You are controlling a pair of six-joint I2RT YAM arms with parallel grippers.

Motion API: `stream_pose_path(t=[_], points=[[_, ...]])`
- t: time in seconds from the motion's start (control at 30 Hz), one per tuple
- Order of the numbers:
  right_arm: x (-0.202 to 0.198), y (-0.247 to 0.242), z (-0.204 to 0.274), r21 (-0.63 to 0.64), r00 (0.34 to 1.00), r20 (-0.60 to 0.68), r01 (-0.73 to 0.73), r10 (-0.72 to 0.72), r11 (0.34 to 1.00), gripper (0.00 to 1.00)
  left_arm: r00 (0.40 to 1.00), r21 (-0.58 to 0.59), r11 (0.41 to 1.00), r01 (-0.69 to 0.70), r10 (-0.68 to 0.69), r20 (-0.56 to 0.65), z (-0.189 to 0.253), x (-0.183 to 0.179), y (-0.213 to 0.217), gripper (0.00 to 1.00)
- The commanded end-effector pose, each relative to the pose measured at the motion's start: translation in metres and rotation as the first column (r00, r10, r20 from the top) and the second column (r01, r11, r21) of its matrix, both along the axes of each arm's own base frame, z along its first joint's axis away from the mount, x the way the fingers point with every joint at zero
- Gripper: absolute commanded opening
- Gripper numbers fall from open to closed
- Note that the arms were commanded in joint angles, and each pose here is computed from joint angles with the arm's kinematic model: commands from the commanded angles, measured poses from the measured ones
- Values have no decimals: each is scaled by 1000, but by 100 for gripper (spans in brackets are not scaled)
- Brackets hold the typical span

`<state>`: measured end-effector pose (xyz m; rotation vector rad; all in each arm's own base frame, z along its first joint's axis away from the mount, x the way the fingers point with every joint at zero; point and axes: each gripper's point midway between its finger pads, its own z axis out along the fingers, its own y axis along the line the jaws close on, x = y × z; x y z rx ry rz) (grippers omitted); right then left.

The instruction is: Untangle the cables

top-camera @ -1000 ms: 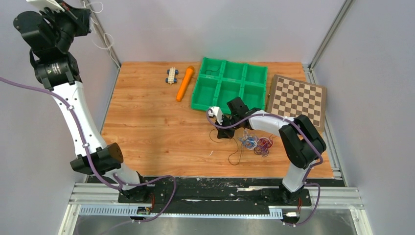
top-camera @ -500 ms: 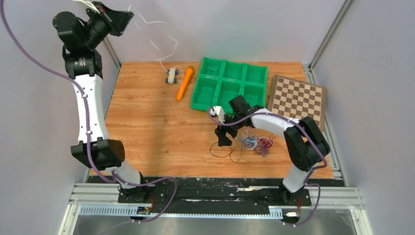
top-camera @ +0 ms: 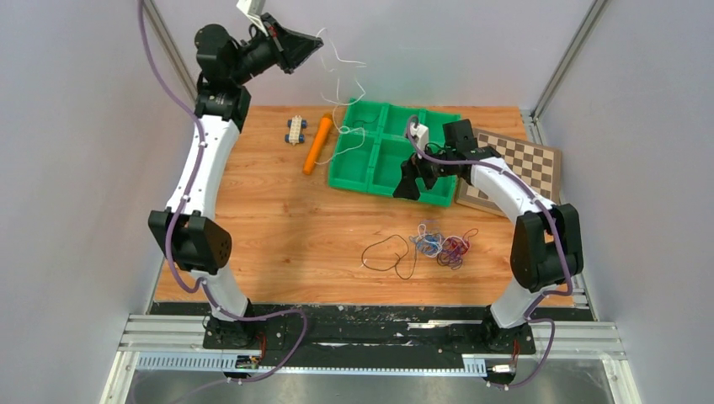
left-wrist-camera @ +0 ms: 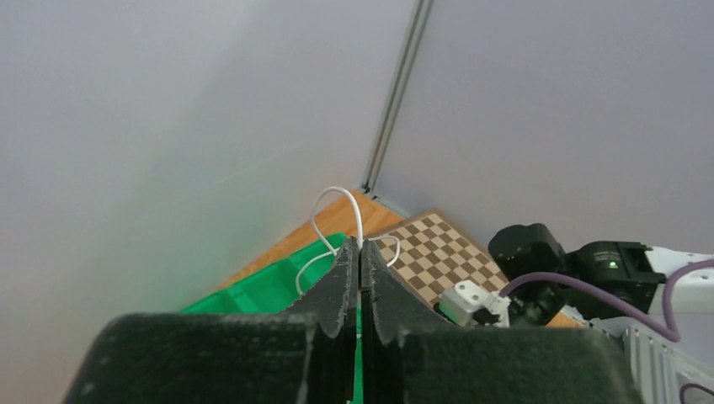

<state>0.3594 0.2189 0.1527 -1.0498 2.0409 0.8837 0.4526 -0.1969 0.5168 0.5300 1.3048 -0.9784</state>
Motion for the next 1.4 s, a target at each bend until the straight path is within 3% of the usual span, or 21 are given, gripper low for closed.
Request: stream_pose_path(t=[0.0, 0.2, 0.63, 1.1, 1.37], points=[[5, 7, 13, 58, 1000, -21, -10, 11, 998, 91, 999, -9, 999, -41, 41, -24, -37, 36, -1, 0], [6, 9, 5, 60, 999, -45, -10, 12, 998, 91, 989, -7, 999, -41, 39, -144, -95, 54, -6, 0], [24, 18, 28, 108, 1000, -20, -1, 4, 994, 92, 996, -69, 994, -89, 90, 8, 13, 36, 2, 0], [24, 17, 19, 99, 999, -43, 8, -3, 995, 92, 999, -150, 988, -37, 37, -3, 29, 29, -9, 0], [25, 16, 13, 90, 999, -50, 14, -10, 996, 92, 996, -145, 989, -35, 22, -87, -21, 48, -16, 0]])
